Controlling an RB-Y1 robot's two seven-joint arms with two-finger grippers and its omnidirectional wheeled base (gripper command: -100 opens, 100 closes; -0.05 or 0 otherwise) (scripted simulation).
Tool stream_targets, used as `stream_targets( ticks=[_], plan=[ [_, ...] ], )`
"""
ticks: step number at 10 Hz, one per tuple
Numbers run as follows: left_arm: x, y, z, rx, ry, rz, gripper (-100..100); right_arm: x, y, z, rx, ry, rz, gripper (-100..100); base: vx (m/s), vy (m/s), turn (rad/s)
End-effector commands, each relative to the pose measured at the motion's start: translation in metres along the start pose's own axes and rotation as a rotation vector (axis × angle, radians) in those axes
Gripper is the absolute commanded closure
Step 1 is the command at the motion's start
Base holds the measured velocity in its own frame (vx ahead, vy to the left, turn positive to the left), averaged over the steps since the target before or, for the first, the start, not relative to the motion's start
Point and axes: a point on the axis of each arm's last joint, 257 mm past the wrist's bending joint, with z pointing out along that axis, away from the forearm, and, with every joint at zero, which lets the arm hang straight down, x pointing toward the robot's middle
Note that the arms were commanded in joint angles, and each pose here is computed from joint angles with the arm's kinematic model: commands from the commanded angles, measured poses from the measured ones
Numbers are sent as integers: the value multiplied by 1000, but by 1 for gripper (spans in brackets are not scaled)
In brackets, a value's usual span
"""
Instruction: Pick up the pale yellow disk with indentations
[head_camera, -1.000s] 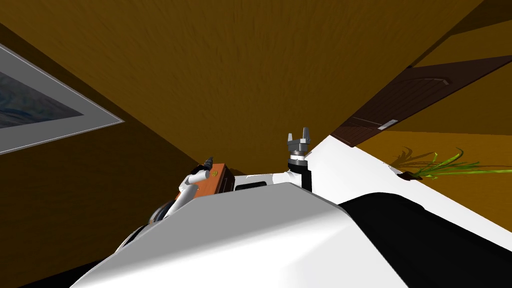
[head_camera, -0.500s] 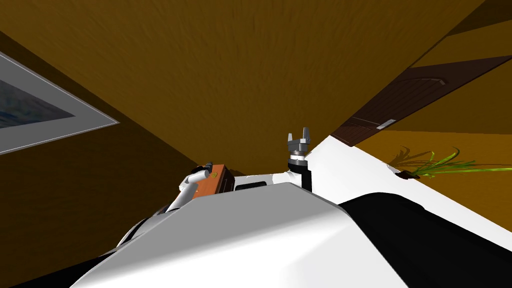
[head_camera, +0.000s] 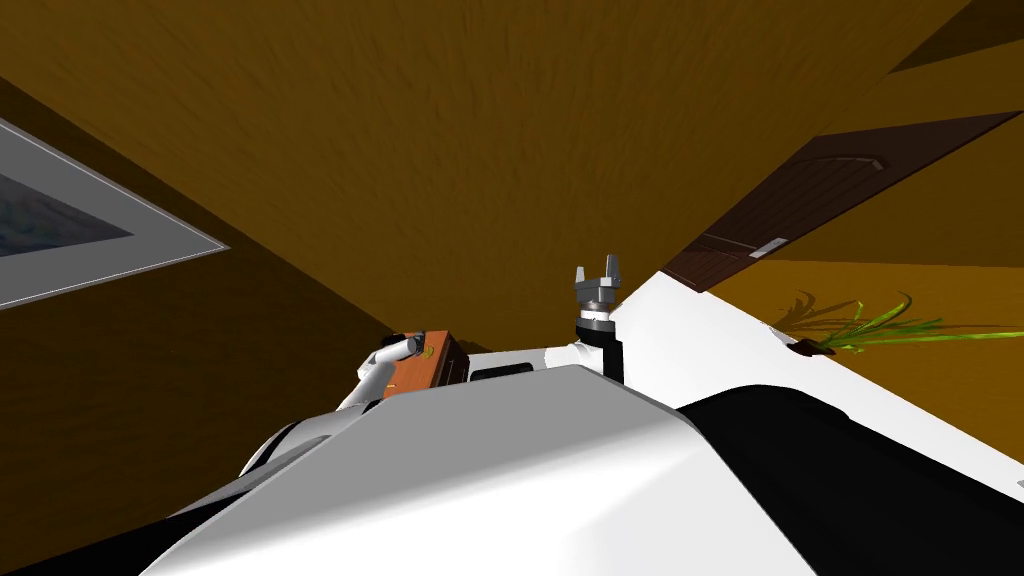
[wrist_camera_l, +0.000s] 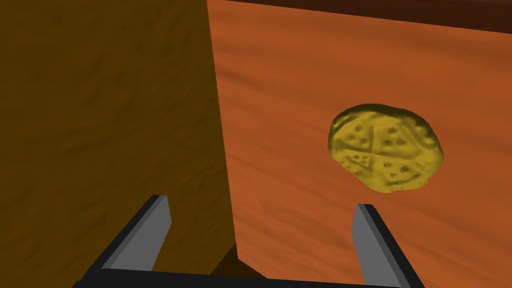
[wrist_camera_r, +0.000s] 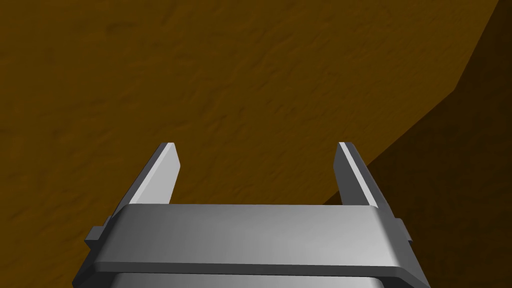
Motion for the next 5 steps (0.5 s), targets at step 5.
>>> stream_targets(
  ticks=[5],
  plan=[
    [6,42,3,-161,52,-42,-100,0,0,0,0,0,0,0,27,6,-11]
  ],
)
